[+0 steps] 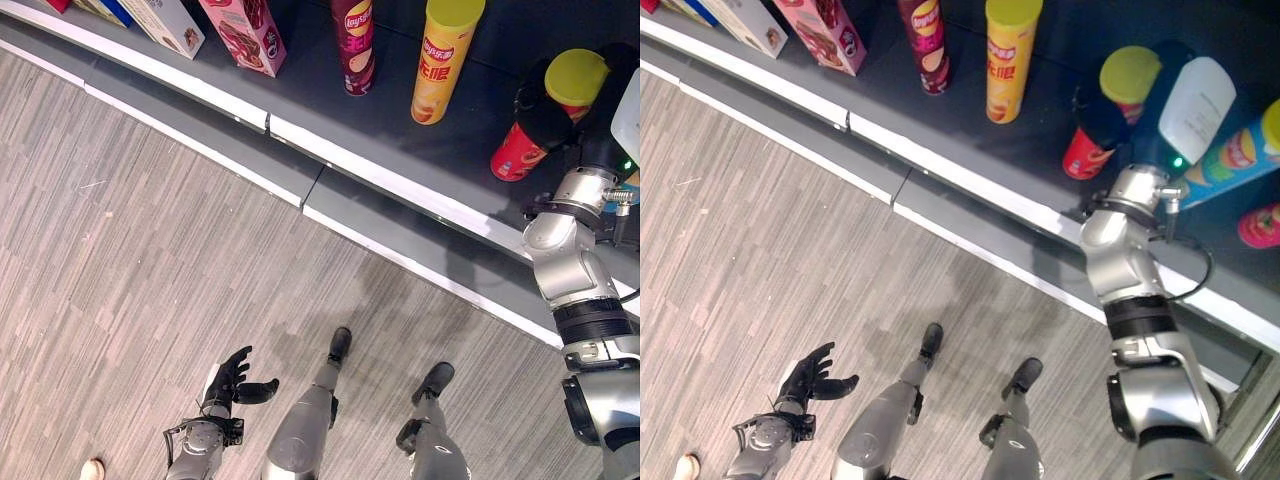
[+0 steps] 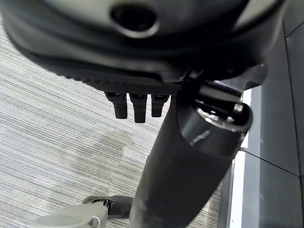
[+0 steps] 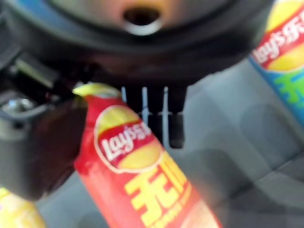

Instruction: Put the goods on the table back onto the shelves and tidy them up.

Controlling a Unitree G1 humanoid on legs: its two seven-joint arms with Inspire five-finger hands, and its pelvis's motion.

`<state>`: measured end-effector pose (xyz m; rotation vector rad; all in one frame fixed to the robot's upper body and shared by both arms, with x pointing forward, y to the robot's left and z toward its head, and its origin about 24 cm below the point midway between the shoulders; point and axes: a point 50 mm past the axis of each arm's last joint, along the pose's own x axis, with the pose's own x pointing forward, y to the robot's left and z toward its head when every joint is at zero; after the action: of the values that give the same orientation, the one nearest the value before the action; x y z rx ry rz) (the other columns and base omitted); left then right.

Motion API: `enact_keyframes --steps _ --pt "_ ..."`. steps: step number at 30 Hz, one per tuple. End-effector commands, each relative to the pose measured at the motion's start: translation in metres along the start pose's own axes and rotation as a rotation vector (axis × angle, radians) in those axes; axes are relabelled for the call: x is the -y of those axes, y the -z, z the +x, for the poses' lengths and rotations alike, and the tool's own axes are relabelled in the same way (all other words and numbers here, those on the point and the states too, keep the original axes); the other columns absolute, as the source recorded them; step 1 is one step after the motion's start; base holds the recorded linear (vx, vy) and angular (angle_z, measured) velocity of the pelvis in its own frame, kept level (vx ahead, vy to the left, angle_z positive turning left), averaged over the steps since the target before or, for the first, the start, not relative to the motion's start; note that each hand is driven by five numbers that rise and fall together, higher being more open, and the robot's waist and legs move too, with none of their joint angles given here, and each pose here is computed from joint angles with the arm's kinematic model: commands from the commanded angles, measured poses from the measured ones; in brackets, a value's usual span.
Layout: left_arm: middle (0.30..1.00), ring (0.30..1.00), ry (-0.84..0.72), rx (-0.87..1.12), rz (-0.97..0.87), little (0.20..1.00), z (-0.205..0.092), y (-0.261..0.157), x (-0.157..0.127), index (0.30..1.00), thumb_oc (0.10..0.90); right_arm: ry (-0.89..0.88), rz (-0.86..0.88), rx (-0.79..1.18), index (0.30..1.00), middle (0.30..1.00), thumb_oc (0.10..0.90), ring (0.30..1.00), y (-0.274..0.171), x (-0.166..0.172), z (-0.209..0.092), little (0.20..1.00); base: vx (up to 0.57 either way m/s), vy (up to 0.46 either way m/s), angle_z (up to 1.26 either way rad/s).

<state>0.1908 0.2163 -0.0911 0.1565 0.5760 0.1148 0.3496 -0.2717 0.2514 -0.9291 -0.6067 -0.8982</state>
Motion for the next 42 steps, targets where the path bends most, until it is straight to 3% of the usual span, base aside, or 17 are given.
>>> enact_keyframes --steps 1,11,12,14,15,26,32,37,40,42 --pt "0.9 0.9 -0.024 0.017 0.084 0.9 -0.003 0.002 -0.015 0.9 0.8 0.179 0.065 0.145 0.3 0.3 0.4 0.3 -0.034 0.03 0.036 0.3 0.02 -0.014 0.03" --pt "0.9 0.9 -0.033 0.016 0.082 0.9 -0.003 0.002 -0.016 0.9 0.8 0.175 0.073 0.109 0.3 0.3 0.4 0.3 -0.029 0.027 0.037 0.3 0.0 -0.001 0.02" --pt "0.9 0.9 -0.033 0.014 0.084 0.9 -0.003 0.003 -0.016 0.9 0.8 0.175 0.075 0.107 0.406 0.406 0.471 0.406 -0.029 0.026 0.037 0.406 0.0 0.0 0.0" --pt "0.9 0.9 -0.032 0.016 0.086 0.9 -0.003 0.002 -0.016 0.9 0.8 0.173 0.071 0.107 0.841 0.841 0.761 0.841 -0.029 0.026 0.037 0.841 0.0 0.0 0.0" --pt "0.9 0.9 -0.032 0.016 0.084 0.9 -0.003 0.002 -0.016 0.9 0.8 0.172 0.067 0.106 0.9 0.9 0.8 0.9 -0.028 0.026 0.037 0.9 0.0 0.0 0.0" --pt "0.9 0.9 -0.036 0.015 0.088 0.9 -0.002 0.001 -0.016 0.9 0.8 0.17 0.08 0.108 0.9 0.9 0.8 0.9 -0.028 0.026 0.033 0.9 0.0 0.0 0.0" --pt "0.9 0.9 -0.04 -0.019 0.113 0.9 0.0 0.004 -0.018 0.9 0.8 0.203 0.208 0.22 0.9 0.9 0.8 0.9 -0.053 0.037 0.017 0.9 0.0 0.0 0.0" --pt "0.9 0.9 -0.083 -0.145 0.152 0.9 -0.006 0.027 -0.034 0.9 0.8 -0.032 0.472 0.25 0.9 0.9 0.8 0.9 -0.063 0.028 -0.043 0.9 0.06 -0.019 -0.06" --pt "0.9 0.9 -0.088 -0.181 0.156 0.9 -0.01 0.035 -0.038 0.9 0.8 -0.163 0.561 0.223 0.9 0.9 0.8 0.9 -0.058 0.024 -0.065 0.9 0.08 0.01 -0.22" --pt "0.9 0.9 -0.112 -0.247 0.136 0.9 -0.017 0.049 -0.049 0.9 0.8 -0.454 0.809 0.142 0.9 0.9 0.8 0.9 -0.048 0.022 -0.107 0.9 0.1 0.034 -0.5"
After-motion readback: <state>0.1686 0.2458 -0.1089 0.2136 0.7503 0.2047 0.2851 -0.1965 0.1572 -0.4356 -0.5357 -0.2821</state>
